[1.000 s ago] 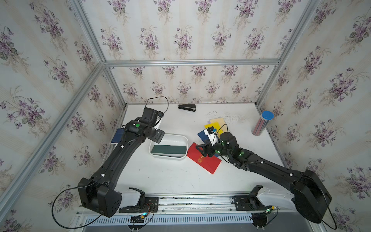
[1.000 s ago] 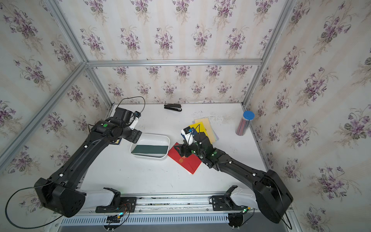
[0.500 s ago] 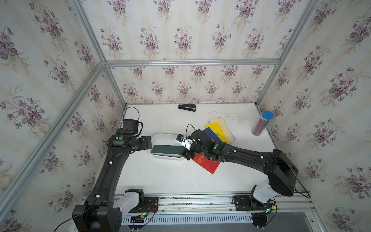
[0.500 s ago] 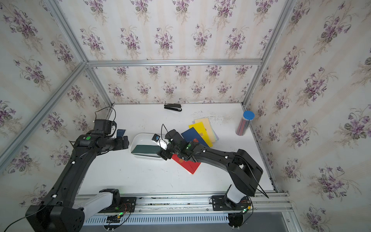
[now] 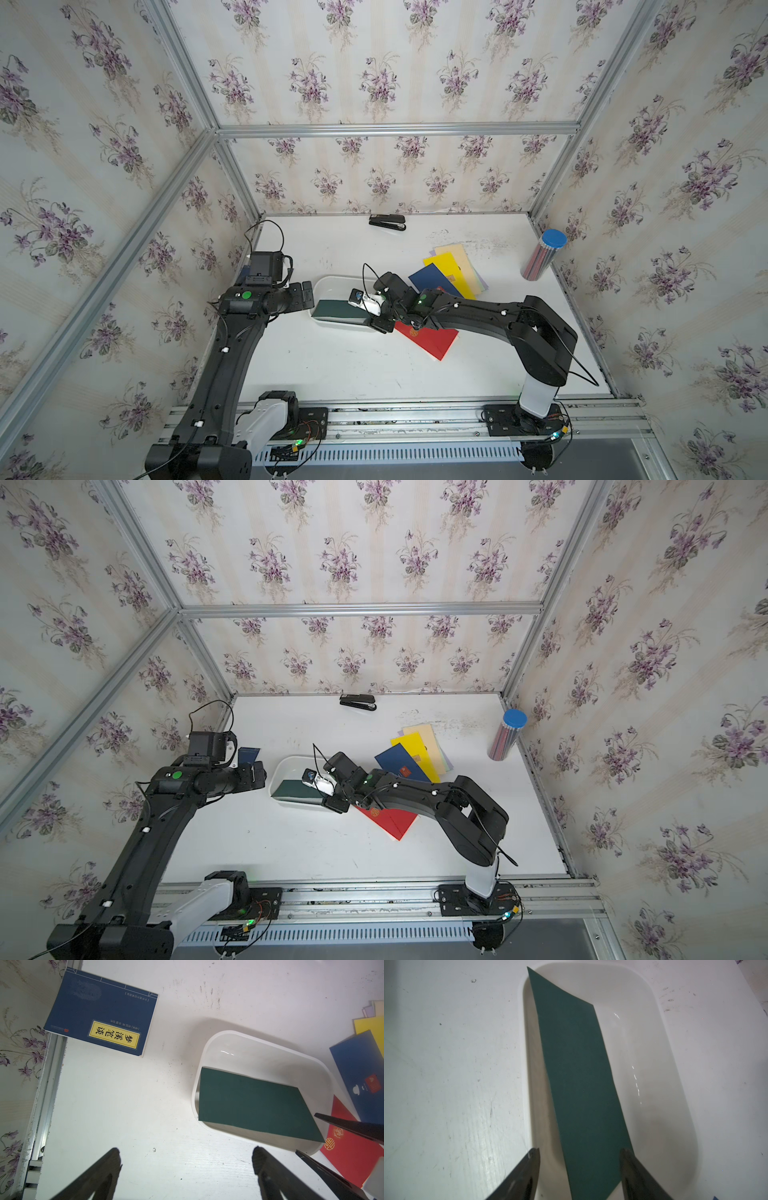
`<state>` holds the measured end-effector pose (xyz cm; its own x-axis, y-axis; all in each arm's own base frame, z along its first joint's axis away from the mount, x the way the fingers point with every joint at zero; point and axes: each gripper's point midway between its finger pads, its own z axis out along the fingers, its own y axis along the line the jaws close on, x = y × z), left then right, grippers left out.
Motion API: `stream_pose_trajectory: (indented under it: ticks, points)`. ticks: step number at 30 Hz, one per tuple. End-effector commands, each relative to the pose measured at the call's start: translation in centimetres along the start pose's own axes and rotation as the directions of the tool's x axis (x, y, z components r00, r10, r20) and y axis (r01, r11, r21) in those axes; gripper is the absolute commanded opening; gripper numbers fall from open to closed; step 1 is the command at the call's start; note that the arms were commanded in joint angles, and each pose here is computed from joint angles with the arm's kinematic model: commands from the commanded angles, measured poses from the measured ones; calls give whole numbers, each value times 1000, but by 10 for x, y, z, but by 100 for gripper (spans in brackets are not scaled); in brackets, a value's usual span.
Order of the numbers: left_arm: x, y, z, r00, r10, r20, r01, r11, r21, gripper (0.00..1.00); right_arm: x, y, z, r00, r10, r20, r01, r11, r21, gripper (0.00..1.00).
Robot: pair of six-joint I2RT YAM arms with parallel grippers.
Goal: Put the sealed envelopes into the storage box
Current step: Adjust the envelope in the storage box.
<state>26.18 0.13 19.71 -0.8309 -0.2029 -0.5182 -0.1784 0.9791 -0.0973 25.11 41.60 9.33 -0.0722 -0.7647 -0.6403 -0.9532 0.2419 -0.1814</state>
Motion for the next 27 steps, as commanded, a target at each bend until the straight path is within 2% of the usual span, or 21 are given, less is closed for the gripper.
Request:
stream_pose_trajectory:
  ticks: [1,9,12,16,19,27]
  points:
    - [-4,1,-1,1000,-8,24,8,1000,-7,99,8,-2,5,999,-11,-41,12,1000,12,62]
    - [-5,1,-1,1000,-8,25,8,1000,-7,99,12,-10,20,996,-6,-85,10,999,45,55]
    - [-5,2,-1,1000,-8,23,8,1000,-9,99,11,-12,24,996,7,-92,-2,999,49,44]
    - [-5,2,-1,1000,-6,23,6,1000,-12,99,3,-18,25,996,24,-83,-19,998,58,19]
    - [-5,3,-1,1000,-9,24,9,1000,-17,99,-8,-24,22,997,55,-60,-52,998,46,7]
    - [-4,3,0,1000,-10,18,10,1000,-16,100,-20,-44,13,987,160,-17,-160,985,-69,6]
